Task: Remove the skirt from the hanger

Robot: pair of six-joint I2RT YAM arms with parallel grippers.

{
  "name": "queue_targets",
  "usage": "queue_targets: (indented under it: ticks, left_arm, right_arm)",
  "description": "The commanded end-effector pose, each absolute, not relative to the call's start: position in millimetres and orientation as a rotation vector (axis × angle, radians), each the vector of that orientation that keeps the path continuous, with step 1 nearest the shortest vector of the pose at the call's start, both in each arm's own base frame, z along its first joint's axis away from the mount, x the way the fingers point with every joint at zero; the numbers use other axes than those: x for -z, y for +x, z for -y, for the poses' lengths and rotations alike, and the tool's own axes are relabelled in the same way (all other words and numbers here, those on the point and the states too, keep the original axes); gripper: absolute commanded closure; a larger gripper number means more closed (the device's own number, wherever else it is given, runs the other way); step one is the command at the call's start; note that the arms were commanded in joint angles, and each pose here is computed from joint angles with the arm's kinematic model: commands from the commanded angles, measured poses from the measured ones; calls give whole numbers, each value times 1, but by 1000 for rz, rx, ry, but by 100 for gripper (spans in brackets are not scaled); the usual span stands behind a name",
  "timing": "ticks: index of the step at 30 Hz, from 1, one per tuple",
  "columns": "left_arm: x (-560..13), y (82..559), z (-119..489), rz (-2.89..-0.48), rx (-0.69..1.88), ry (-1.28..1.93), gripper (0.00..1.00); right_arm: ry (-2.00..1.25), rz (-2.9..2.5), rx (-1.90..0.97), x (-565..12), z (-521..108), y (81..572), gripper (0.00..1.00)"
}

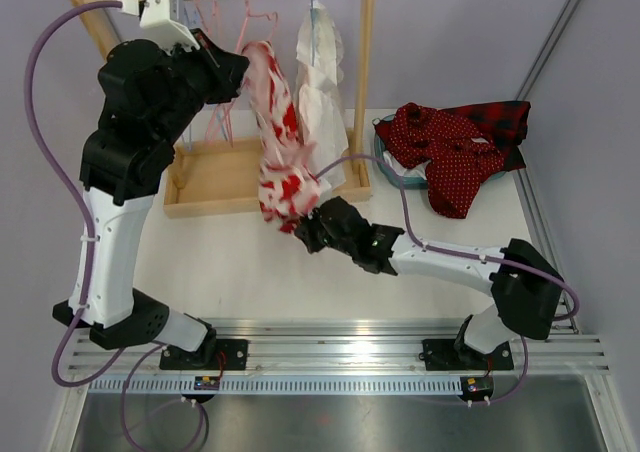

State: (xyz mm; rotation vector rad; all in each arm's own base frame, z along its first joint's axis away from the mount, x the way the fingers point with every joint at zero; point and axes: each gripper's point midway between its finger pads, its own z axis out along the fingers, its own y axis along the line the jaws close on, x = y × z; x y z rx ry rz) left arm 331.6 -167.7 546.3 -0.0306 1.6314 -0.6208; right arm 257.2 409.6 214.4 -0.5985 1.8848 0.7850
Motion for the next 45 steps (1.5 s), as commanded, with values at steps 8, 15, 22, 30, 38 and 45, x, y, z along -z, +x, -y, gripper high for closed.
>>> queue_targets:
  ticks: [8,15,22,30,38,45]
  left_arm:
    - [-587,306,139,-1451,555,-38,100]
    - [-550,313,143,-1532,539,-37,100]
    - [-517,313,148,-1579,571,-47,100]
    - [-495,312,151,-1623,579,-49,100]
    - [-501,314,150,-1616,565,-37,100]
    - [-514,342,155,-1591,529,-66,100]
  right_arm:
    - [-435,-1861,-528,-235,-293,239,100]
    - [-329,-1503,-221,-407,-194,260,100]
    - [-90,-1527,-94,-449,-125,355,100]
    - [236,-1312,-86,-579,-49,434,100]
    - [510,-1291,77,-533,23,501,100]
    - [631,-1576,2,-367,10,501,1]
